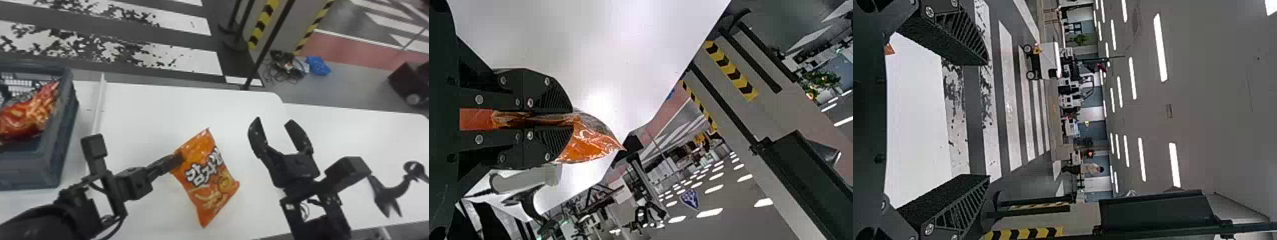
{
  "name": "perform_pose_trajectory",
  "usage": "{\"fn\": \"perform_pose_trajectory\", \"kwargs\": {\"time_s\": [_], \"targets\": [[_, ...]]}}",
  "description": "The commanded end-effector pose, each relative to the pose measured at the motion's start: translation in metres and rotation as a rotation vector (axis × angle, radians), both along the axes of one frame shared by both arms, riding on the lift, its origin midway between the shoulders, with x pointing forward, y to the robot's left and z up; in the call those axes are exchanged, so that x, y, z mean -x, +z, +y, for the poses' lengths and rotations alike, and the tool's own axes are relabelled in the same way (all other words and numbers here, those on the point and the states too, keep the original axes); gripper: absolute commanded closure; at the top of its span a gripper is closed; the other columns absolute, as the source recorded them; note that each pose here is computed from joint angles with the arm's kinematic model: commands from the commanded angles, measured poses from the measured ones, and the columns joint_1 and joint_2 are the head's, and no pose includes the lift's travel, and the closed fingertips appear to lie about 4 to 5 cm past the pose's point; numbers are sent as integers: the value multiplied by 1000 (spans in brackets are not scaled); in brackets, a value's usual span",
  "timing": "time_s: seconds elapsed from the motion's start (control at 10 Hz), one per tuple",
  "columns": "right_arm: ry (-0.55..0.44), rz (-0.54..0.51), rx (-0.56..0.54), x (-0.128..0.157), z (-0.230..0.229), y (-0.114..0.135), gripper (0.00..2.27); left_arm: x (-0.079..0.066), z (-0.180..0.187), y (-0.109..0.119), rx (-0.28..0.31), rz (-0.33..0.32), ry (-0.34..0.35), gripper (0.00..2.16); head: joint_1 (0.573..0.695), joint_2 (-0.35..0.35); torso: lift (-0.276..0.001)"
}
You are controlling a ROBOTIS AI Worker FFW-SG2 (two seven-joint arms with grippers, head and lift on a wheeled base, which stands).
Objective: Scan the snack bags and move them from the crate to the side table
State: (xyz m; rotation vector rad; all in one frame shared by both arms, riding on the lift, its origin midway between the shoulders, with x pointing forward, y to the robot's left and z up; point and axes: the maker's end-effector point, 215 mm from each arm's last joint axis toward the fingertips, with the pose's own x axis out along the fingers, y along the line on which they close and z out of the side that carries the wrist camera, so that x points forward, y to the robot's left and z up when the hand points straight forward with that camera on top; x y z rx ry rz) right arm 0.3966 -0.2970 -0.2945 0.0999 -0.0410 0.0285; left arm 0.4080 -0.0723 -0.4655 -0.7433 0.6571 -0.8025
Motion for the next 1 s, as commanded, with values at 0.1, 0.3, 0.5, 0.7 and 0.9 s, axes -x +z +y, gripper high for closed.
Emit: {"fn": "perform_pose_trajectory", "kwargs": {"time_s": [0.1, 0.3, 0.5, 0.7, 0.9], "targets": [[16, -3, -9, -2, 6, 0, 124, -12, 0, 4, -197, -106, 37, 33, 695, -350, -87], [22, -6, -7, -2, 8, 0, 124, -23, 15, 16, -300, -170, 96, 73, 695, -350, -87], [33, -1, -5, 0, 10, -2, 124, -35, 56, 25, -454, -256, 180, 70, 695, -350, -87], [36, 8, -8, 2, 12, -6, 124, -43, 116, 47, -596, -338, 285, 66, 695, -350, -87], [45, 16, -11, 3, 18, -10, 124, -38, 184, 98, -651, -438, 437, 66, 695, -305, -87]]}}
